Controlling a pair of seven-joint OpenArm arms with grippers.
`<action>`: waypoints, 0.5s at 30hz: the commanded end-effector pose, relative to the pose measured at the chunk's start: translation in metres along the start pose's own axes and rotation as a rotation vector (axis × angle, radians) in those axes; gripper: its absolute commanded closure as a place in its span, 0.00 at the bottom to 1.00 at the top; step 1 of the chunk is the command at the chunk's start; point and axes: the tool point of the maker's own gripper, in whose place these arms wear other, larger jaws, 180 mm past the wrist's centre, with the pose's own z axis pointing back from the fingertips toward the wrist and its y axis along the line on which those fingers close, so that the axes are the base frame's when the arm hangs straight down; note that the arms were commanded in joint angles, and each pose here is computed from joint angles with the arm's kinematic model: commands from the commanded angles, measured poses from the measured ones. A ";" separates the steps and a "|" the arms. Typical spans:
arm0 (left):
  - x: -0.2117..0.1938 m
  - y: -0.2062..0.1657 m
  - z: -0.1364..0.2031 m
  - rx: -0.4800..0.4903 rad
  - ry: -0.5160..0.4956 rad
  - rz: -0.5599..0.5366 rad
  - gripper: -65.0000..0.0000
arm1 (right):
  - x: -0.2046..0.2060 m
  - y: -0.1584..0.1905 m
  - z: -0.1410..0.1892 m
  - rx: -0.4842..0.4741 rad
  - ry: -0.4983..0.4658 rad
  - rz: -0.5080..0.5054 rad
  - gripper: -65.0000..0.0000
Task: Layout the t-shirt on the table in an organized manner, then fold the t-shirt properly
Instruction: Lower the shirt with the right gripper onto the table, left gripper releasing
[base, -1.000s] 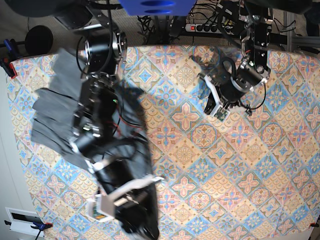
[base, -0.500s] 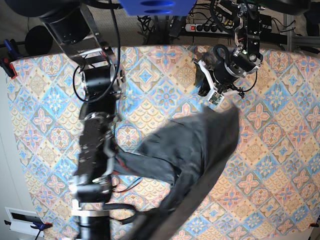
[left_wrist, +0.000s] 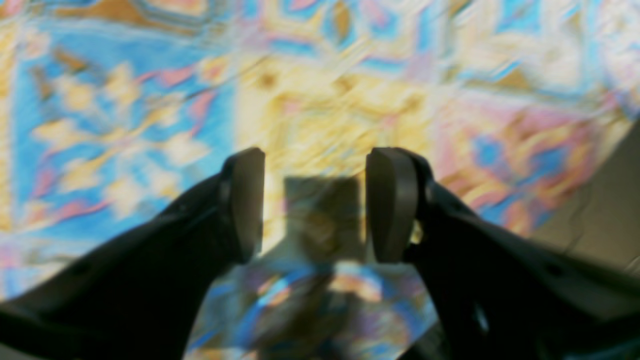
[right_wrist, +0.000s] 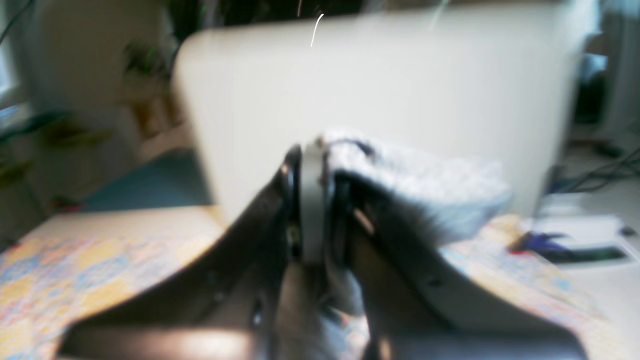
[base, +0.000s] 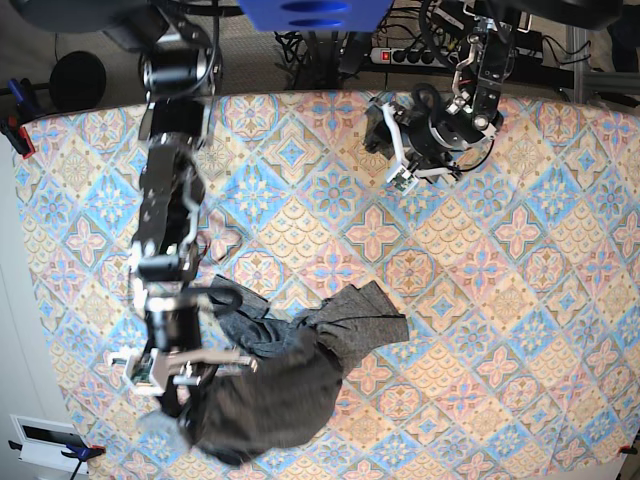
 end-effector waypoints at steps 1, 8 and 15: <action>0.019 0.013 0.009 0.034 -0.056 -0.033 0.48 | 0.027 -0.002 0.003 0.002 -0.097 0.012 1.00; 0.082 0.059 0.030 0.157 -0.171 -0.154 0.47 | -0.007 -0.020 0.041 0.005 -0.041 0.094 1.00; 0.166 0.122 0.025 0.387 -0.157 -0.394 0.27 | -0.032 -0.019 0.081 0.010 0.037 0.097 1.00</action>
